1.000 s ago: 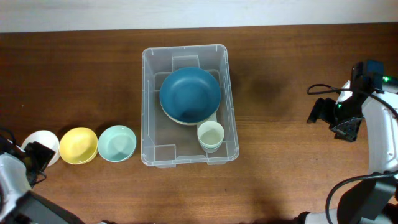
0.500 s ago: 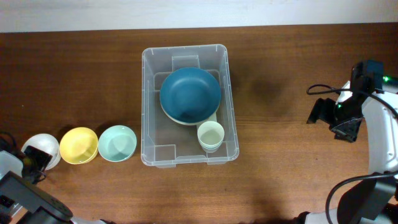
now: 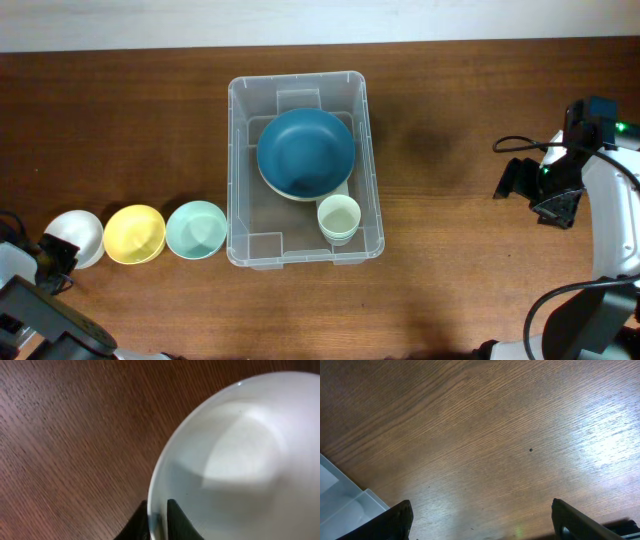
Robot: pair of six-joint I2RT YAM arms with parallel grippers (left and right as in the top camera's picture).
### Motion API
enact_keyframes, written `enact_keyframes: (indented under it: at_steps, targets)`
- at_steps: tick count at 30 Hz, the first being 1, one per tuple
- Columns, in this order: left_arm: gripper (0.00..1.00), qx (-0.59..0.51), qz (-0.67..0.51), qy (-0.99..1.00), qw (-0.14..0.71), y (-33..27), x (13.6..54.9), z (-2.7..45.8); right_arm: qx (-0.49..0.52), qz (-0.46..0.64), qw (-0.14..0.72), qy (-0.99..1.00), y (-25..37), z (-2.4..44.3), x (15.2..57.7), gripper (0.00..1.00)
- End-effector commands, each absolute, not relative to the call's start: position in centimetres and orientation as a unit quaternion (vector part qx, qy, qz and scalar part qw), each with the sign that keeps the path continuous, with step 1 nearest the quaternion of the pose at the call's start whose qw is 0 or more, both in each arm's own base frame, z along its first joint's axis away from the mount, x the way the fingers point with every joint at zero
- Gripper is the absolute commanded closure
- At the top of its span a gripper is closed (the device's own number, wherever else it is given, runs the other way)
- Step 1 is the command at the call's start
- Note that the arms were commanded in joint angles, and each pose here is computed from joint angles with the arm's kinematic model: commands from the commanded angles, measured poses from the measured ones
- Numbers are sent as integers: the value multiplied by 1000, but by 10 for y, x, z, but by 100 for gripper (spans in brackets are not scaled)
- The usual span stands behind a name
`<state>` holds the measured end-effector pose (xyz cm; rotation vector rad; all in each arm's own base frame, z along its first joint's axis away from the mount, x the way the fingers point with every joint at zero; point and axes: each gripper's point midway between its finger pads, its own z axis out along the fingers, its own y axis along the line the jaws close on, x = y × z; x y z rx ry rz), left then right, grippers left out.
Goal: Pack container
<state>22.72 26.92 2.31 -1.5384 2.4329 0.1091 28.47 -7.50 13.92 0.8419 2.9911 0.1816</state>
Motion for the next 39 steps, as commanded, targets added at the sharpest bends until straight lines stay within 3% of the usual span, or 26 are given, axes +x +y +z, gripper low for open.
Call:
enact_keyframes:
  at_steps: [1, 9, 14, 23, 29, 33, 39]
  targets:
    - [90, -534, 32, 836, 125, 268, 225, 19, 262, 59, 20, 963, -73, 143, 284, 16]
    - [99, -537, 5, 831, 143, 265, 236, 21, 262, 59, 20, 963, -73, 143, 284, 16]
    - [99, -545, -3, 822, 166, 270, 245, 33, 262, 59, 20, 963, -73, 143, 284, 16]
    - [100, -528, 5, 806, 267, 282, 265, 133, 262, 59, 22, 963, -73, 143, 285, 16]
    - [100, -409, -45, 851, 326, 204, 303, 221, 262, 61, 24, 963, -72, 143, 286, 16]
    - [100, -247, -79, 902, 345, 95, 336, 274, 262, 61, 22, 963, -72, 143, 285, 16]
    - [99, -81, -90, 948, 293, -27, 332, 268, 262, 61, 22, 963, -72, 143, 285, 16]
